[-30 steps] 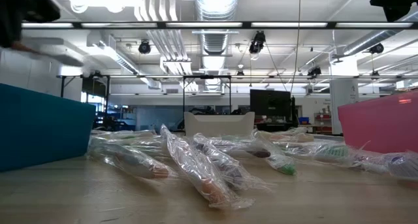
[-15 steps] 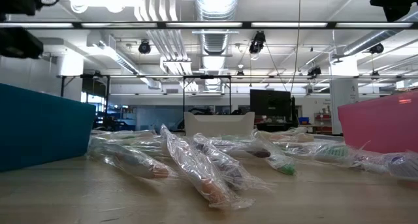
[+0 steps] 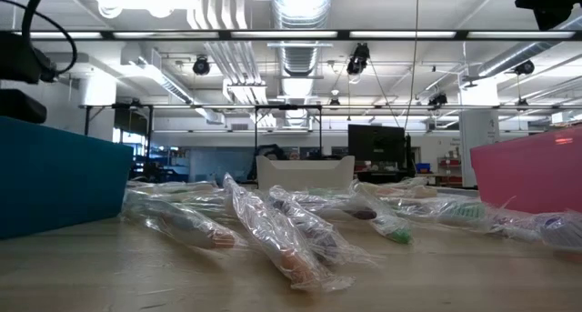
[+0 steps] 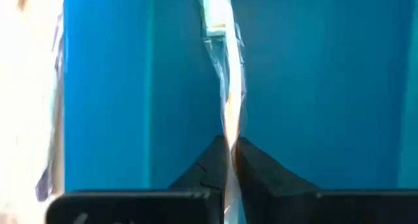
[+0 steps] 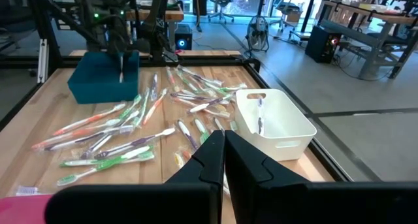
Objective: Pick & Place Toothbrushes
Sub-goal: Put the orange toothbrush into the blue bin, then put the violet toothbrush into the white bin
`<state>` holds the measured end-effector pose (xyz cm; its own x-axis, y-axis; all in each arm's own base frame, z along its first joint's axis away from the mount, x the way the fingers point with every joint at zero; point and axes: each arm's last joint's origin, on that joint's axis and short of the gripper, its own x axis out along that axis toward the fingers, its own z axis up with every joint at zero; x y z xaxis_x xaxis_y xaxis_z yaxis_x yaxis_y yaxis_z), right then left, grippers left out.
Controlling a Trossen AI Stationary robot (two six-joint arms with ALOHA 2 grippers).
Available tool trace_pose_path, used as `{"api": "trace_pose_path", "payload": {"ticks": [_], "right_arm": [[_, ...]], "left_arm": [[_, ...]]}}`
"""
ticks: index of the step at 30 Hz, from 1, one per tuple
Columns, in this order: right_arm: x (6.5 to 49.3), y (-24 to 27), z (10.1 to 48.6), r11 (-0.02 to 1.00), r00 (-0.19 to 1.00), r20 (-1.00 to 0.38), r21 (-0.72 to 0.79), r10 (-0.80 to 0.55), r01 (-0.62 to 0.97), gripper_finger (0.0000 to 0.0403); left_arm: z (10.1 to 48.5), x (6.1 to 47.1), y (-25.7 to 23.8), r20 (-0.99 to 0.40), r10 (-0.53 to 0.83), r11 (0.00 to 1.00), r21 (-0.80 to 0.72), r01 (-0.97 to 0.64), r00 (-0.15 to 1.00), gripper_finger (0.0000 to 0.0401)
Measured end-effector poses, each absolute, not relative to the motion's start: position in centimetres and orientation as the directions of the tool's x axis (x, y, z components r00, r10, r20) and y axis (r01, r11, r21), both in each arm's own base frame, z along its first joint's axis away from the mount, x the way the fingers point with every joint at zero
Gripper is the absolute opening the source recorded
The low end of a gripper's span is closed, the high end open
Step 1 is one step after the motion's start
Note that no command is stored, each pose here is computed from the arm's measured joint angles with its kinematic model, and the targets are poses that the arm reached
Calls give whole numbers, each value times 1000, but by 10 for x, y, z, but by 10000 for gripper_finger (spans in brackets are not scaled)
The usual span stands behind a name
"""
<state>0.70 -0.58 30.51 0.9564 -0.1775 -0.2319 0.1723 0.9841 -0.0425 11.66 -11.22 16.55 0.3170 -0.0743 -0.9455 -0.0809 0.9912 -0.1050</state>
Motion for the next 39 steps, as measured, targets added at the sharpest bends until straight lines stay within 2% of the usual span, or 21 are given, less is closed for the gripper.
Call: {"api": "trace_pose_path", "payload": {"ticks": [10,16,22,27,32,36,39], "right_arm": [[7,-6,305,984,956,-232,-43,-178,173,8],[7,-6,305,984,956,-232,-42,-177,172,8],[7,-6,305,984,956,-232,-43,-178,172,8],[7,-6,305,984,956,-232,-42,-177,172,8],[7,-6,305,984,956,-232,-43,-178,173,8],[7,-6,305,984,956,-232,-43,-178,173,8],[7,-6,305,984,956,-232,-42,-178,173,8]], "left_arm": [[159,114,-109,-952,-58,989,-95,-111,299,89],[159,114,-109,-953,-63,976,-121,-183,295,122],[173,117,-116,-954,-146,962,-198,-187,261,127],[200,126,-124,-934,-180,951,-245,-186,308,120],[233,138,-128,-872,-124,958,-229,-170,473,114],[264,149,-127,-729,56,984,-76,-162,682,110],[288,154,-125,-579,203,977,71,-199,790,108]]}}
